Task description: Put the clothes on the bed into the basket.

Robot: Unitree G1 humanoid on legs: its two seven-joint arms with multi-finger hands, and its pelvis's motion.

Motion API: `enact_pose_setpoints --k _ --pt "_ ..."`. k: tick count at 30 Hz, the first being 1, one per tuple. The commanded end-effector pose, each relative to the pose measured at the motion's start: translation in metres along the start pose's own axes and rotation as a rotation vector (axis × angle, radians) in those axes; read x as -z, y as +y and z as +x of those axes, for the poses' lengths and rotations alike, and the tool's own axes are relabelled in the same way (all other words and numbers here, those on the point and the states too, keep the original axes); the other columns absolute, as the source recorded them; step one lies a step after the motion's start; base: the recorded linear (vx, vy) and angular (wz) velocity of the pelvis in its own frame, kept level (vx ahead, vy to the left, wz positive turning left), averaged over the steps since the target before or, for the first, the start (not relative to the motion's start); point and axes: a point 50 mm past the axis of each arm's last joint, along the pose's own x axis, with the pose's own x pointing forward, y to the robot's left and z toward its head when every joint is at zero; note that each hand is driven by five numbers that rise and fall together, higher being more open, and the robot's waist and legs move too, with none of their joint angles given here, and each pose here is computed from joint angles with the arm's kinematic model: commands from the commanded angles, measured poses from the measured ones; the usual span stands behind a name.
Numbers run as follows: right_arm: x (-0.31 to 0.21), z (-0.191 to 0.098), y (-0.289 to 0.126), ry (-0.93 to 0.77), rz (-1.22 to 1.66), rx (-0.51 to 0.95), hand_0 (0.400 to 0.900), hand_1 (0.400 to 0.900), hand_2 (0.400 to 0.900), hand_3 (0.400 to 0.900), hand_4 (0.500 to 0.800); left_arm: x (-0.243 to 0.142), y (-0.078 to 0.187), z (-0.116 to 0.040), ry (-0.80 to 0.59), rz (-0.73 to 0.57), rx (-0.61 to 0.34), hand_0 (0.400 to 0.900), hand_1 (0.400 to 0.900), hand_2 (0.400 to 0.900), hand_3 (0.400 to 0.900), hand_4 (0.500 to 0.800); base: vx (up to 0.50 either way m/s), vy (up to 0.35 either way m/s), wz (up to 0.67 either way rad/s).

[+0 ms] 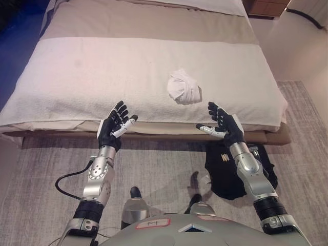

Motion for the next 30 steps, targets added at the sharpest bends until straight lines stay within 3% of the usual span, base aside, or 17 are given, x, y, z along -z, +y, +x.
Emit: enact_pose_setpoints --k 1,30 --pt "-0.049 0.016 -0.023 -0.242 -0.037 0.062 0.900 0.900 0.900 0.900 0.800 -0.052 -0.007 0.018 -0.250 0.049 0.041 0.900 0.900 0.900 0.900 0.800 0.000 0.000 0.00" --pt "-0.066 0.019 -0.040 -0.281 -0.272 0.094 0.900 0.900 0.900 0.900 0.800 -0.055 -0.004 0.017 -0.263 0.016 0.040 0.900 0.900 0.900 0.900 0.800 0.002 -0.038 0.01"
